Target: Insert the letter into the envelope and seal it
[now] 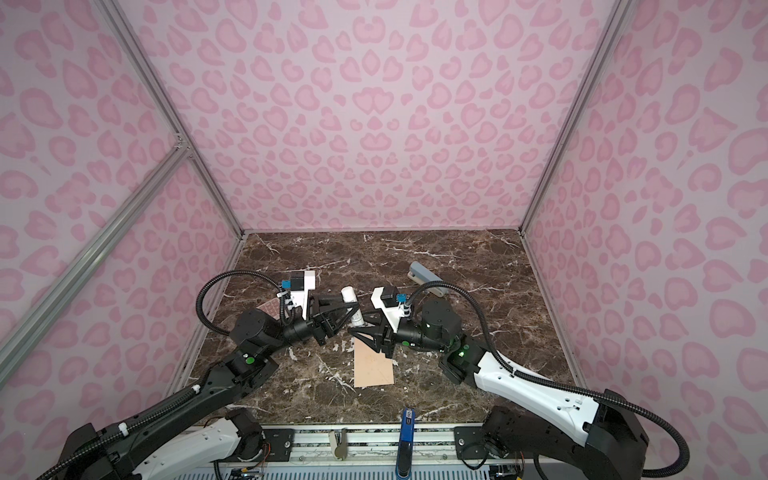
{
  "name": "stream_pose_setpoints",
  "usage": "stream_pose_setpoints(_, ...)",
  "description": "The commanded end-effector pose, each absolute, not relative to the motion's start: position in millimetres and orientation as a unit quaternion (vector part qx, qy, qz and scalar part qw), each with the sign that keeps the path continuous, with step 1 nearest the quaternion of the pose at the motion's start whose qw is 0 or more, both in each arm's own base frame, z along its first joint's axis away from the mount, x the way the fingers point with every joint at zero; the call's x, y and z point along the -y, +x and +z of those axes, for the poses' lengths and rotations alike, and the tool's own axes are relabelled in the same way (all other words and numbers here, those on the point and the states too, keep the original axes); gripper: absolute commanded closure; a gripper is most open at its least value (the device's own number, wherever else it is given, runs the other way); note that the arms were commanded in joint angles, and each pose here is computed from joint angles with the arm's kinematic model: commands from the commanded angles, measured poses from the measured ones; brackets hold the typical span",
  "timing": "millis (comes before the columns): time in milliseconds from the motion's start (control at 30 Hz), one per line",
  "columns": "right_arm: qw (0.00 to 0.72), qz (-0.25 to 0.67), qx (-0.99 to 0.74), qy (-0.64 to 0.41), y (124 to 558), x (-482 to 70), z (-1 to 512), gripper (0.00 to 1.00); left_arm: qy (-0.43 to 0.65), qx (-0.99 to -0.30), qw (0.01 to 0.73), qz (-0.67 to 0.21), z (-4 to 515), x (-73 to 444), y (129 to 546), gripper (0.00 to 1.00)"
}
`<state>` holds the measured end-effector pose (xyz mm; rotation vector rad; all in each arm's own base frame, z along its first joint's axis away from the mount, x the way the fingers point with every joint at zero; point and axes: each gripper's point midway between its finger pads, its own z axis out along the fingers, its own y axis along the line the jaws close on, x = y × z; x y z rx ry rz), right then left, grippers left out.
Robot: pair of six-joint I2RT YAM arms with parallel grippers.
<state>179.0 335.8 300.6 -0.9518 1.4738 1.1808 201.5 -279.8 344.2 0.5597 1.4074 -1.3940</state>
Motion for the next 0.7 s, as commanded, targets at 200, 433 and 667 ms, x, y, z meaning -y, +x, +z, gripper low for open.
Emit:
stream_pose_setpoints(200,0.500,0.495,-0.593,-0.392,178,-337,310,0.71,0.242,-0.572,0.530,-0.577,354,278,200,0.96)
stream_pose_setpoints(433,0.516,0.467,-0.621,-0.362,195,-331,308,0.76,0.235,-0.581,0.536,-0.566,349,276,204,0.96)
stream_pose_setpoints(667,0.552,0.412,-0.652,-0.317,220,-318,305,0.78,0.219,-0.592,0.552,-0.545,348,271,211,0.96)
